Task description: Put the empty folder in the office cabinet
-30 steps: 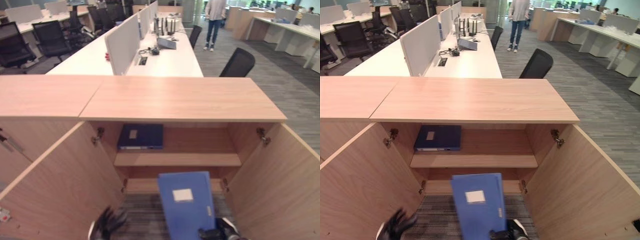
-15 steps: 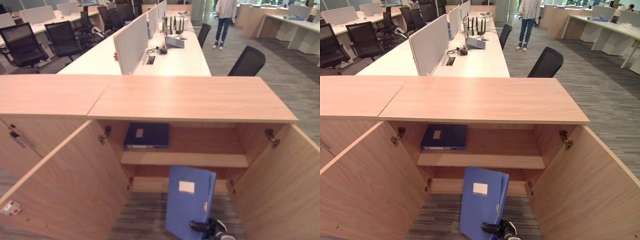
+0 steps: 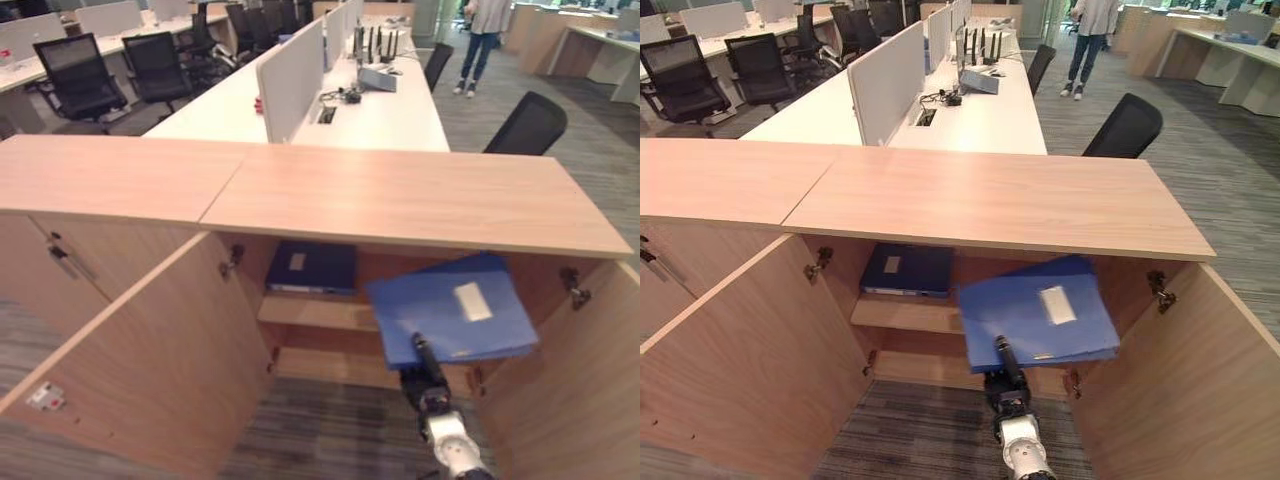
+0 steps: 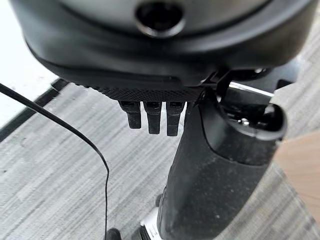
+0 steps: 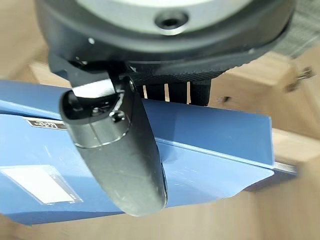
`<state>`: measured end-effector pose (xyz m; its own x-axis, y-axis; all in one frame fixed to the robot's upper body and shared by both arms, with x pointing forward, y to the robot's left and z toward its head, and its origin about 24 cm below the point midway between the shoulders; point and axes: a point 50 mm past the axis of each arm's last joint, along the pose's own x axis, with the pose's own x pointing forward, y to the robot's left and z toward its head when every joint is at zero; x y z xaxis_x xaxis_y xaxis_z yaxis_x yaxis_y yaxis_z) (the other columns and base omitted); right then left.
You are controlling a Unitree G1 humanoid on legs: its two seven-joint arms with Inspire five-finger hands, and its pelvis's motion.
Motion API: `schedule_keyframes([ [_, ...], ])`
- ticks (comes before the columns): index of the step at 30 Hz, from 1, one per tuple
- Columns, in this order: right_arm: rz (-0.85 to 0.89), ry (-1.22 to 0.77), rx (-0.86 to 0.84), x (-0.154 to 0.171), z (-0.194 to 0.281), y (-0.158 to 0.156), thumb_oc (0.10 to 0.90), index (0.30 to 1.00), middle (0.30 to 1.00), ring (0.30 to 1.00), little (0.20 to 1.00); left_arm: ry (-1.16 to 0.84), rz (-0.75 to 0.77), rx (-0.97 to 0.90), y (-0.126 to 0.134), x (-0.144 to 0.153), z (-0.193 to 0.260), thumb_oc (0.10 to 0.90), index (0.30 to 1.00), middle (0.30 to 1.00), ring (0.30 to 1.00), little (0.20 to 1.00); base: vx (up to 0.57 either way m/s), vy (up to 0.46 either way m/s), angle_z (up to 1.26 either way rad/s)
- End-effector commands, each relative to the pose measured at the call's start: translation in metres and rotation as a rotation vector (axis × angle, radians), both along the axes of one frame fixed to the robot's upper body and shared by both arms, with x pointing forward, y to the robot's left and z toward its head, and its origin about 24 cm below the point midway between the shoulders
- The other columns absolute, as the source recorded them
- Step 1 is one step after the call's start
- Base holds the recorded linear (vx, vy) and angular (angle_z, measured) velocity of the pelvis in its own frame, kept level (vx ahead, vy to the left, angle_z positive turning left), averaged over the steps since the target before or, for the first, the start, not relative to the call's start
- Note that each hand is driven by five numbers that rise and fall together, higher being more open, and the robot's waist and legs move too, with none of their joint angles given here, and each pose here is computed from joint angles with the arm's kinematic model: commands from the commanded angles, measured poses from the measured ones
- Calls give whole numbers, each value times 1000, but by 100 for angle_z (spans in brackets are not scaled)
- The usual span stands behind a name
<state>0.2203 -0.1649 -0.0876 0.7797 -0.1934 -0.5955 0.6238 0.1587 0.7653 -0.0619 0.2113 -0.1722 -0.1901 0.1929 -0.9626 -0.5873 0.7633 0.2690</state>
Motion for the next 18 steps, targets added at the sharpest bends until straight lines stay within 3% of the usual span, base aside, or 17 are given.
schedule_keyframes([
  [1,-2,-253,-28,51,48,3,400,300,300,300,300,76,-62,-7,1,-12,2,800,900,900,900,900,28,94,8],
  [12,-60,-198,-38,73,54,-10,400,300,300,300,300,135,-223,10,18,-20,7,800,900,900,900,900,46,82,10],
  [18,-125,-305,-54,108,91,-30,400,300,300,300,300,74,-297,55,35,-3,8,800,900,900,900,900,66,-77,-4],
])
